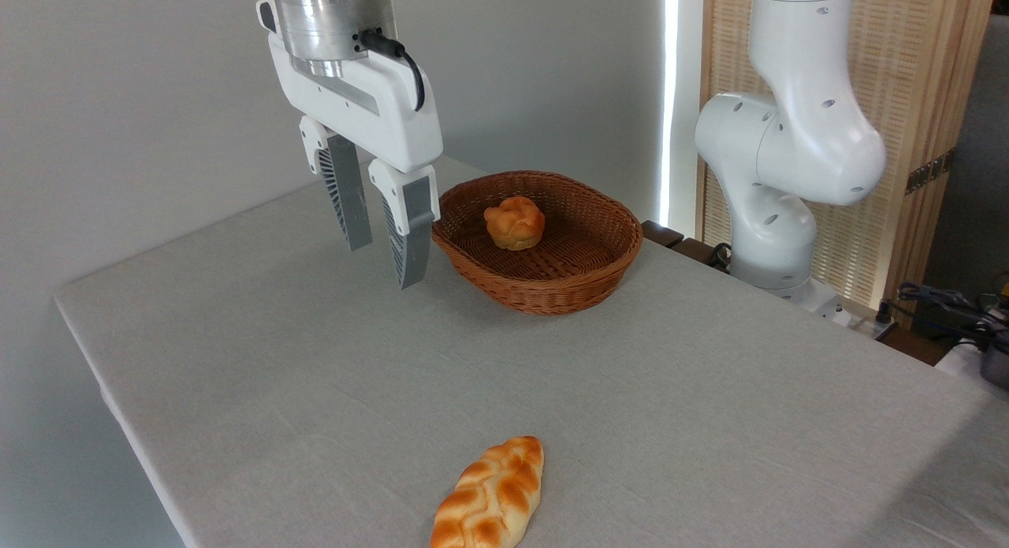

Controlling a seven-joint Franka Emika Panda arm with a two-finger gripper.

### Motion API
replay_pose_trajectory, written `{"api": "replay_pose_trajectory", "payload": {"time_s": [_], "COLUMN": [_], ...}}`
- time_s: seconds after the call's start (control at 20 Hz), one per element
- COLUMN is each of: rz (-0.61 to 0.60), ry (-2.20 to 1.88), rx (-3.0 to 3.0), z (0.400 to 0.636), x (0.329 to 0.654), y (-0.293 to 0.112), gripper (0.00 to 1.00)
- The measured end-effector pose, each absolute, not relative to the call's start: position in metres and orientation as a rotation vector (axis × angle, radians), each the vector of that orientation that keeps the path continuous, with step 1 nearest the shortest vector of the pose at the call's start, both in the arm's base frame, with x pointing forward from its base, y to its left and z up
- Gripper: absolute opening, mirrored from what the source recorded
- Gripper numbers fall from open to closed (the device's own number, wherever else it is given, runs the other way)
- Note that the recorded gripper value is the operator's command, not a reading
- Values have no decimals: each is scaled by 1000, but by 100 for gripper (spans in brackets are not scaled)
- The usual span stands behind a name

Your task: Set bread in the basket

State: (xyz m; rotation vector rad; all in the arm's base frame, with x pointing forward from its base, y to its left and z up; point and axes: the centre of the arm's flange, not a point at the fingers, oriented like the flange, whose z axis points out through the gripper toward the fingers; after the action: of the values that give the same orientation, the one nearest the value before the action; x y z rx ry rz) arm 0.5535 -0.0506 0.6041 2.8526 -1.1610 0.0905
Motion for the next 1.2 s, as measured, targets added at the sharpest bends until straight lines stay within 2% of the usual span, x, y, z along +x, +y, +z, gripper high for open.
{"api": "replay_pose_trajectory", "payload": {"time_s": [0.55,1.2], "rz": [81,81], "ry": [-1054,-1061], "rx": [2907,2904], "z": [604,604], "x": [555,555], "y": [-5,-8], "gripper": [100,100]}}
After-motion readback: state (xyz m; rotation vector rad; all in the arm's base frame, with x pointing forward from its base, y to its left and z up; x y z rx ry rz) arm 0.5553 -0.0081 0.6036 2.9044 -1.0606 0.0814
